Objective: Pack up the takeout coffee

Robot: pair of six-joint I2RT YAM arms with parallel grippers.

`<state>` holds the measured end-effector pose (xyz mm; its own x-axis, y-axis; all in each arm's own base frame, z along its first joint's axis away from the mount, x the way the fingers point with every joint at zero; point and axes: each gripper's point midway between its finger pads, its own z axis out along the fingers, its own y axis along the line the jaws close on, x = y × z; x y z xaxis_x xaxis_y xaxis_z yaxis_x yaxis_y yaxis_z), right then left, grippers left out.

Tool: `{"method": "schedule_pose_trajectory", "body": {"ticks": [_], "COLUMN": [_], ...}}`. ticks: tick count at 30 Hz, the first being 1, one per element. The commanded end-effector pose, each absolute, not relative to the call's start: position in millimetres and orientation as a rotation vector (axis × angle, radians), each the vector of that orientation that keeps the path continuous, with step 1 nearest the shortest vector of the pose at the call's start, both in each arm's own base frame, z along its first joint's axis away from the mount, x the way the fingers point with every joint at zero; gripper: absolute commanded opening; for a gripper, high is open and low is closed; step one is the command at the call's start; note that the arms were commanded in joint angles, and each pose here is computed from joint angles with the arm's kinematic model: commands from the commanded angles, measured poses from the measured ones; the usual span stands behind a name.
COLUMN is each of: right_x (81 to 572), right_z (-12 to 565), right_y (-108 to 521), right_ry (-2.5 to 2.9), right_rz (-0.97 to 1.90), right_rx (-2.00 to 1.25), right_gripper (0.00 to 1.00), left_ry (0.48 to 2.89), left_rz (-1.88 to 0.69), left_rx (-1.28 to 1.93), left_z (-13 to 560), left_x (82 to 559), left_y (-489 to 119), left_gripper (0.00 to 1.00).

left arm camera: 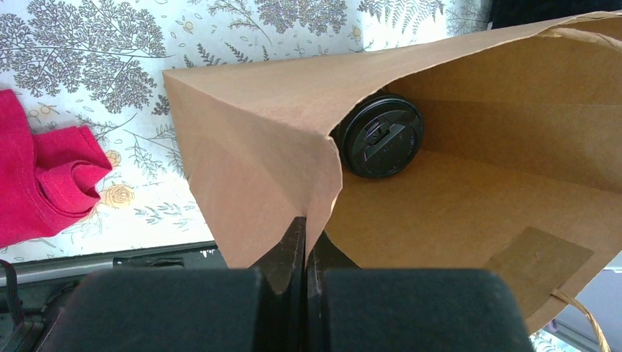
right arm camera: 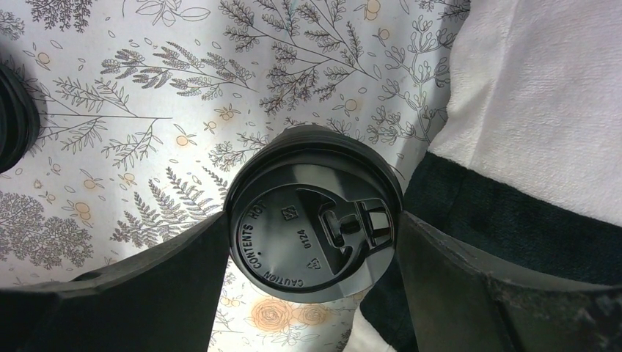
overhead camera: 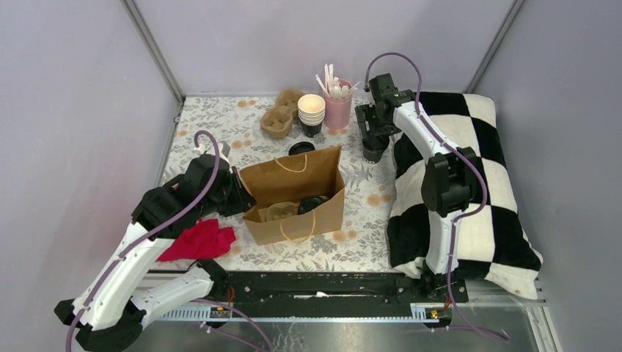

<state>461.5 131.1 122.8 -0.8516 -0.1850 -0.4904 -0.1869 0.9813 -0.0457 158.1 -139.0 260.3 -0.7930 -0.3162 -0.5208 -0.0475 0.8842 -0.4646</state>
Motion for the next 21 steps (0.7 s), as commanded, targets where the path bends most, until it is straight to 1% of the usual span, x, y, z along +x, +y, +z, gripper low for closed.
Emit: {"method": "schedule_pose_trajectory", "body": {"ticks": [1,8,12,16,21], "right_x": [459,457,456,454,453], "right_z": [117,137,134,130,138], "right_y": [130,130,128,128,127], "right_ry": [2.634,2.6,2.605,2.615,2.597], "right_rz": [0.009,0.019,0.012,0.011,0.008], "right_rx": [-0.267,-0.253,-0.252,-0.25,-0.243], "right_gripper": [0.87,0.95,0.99,1.0,0.99], "left_ry": [2.448,2.445,2.449,2.447,2.444], "left_rz": [-0.581,-0.595,-0.598,-0.603,-0.607], "left_rx": [-0.269,-0.276,-0.277,-0.274,-0.282], "left_z": [255,254,253,255,255], "left_x": [156,155,154,155,154], "left_y": [-139,-140,-140,-141,-140], "left_gripper": [0.0,0.0,0.0,0.0,0.0]}}
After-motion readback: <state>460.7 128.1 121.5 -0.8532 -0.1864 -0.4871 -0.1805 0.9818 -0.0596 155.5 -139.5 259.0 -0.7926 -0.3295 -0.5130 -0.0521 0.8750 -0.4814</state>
